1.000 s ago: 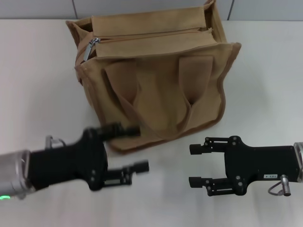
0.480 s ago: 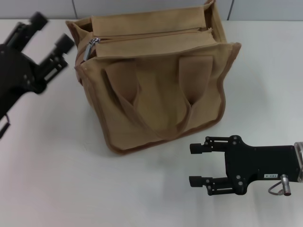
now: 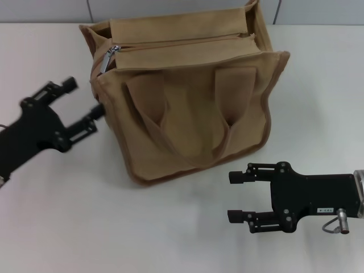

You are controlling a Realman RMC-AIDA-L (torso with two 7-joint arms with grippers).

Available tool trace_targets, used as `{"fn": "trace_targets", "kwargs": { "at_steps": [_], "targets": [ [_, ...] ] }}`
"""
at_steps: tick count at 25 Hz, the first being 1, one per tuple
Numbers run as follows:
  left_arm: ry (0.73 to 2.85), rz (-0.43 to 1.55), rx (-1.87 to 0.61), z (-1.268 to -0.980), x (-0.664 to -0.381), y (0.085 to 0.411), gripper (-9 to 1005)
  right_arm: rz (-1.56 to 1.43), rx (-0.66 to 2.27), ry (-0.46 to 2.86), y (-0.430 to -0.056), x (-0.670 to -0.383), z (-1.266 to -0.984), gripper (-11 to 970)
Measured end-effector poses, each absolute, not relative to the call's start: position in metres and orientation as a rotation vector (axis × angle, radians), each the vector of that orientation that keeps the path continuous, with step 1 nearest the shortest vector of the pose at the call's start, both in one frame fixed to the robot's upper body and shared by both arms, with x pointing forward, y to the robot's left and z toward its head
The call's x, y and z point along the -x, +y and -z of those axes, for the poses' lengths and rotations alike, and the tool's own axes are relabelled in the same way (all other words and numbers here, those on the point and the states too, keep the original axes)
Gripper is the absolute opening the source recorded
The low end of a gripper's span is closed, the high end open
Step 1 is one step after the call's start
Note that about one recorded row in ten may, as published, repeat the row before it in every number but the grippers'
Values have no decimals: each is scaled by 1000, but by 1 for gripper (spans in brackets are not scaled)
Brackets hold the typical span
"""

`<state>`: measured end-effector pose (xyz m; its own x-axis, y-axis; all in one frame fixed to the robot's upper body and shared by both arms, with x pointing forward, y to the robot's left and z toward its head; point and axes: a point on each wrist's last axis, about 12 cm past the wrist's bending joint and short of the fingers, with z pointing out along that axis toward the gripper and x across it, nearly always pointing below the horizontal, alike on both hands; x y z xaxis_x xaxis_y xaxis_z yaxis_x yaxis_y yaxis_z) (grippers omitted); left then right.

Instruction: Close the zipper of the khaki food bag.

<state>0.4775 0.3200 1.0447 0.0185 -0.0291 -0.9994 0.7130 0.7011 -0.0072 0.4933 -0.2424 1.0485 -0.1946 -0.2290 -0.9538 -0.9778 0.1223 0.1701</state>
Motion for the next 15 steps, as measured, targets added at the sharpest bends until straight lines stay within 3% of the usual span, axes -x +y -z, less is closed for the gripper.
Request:
{"fn": "trace_targets", "kwargs": {
  "at_steps": [8,15],
  "targets": [
    [1420,538,-640,-1042,-496,298,711,-1139,1218,1572,-242,-496,-1050,731],
    [1353,381,-527,-1045,-497,309,706,-1144,1216,1572,-241,-495,-1050,731]
  ]
}}
